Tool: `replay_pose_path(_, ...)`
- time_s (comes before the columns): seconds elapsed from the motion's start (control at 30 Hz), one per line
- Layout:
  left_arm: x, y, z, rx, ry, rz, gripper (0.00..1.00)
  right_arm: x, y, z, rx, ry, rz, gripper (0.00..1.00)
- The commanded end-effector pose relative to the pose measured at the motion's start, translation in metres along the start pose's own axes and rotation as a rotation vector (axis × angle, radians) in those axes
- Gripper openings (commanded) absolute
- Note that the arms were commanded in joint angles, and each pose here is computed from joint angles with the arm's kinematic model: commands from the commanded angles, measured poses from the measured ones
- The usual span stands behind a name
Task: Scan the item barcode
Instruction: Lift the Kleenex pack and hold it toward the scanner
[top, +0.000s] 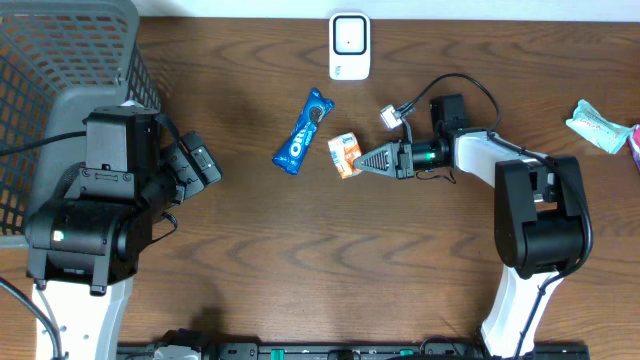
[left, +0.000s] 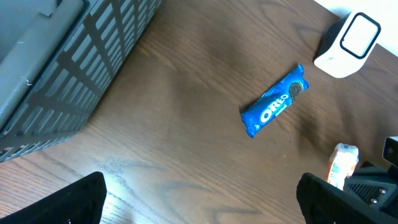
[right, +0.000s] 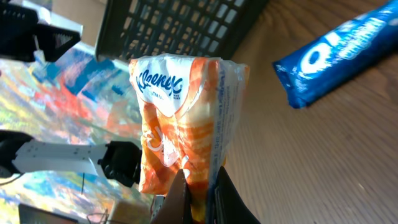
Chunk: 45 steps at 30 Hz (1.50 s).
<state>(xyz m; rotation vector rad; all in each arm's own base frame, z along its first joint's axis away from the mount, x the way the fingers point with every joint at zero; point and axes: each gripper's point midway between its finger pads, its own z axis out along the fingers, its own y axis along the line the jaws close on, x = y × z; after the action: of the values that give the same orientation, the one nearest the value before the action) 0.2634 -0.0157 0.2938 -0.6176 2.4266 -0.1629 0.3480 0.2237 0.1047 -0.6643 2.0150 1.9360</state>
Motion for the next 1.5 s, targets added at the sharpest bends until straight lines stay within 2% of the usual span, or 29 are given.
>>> replay_pose_path(0.0,-0.003,0.002,-0.001,-0.011,-0.010,-0.002,0.98,0.002,0.014,0.010,-0.079,0.009,-0.076,0.01)
replay_pose_path(1.0,-0.003,0.002,-0.001,-0.011,-0.010,-0.002,0.98,0.001,0.014,0.011,-0.080,0.011,-0.091,0.01)
replay_pose_path(1.2,-0.003,0.002,-0.001,-0.011,-0.010,-0.002,0.98,-0.027,0.011,0.003,-0.065,-0.008,0.017,0.01)
replay_pose_path(1.37,-0.003,0.002,-0.001,-0.011,-0.010,-0.002,0.98,-0.064,-0.004,-0.008,0.053,-0.096,0.143,0.01)
replay_pose_path(1.47,-0.003,0.002,-0.001,-0.011,-0.010,-0.002,0.98,-0.080,0.002,-0.010,0.055,-0.127,0.102,0.01)
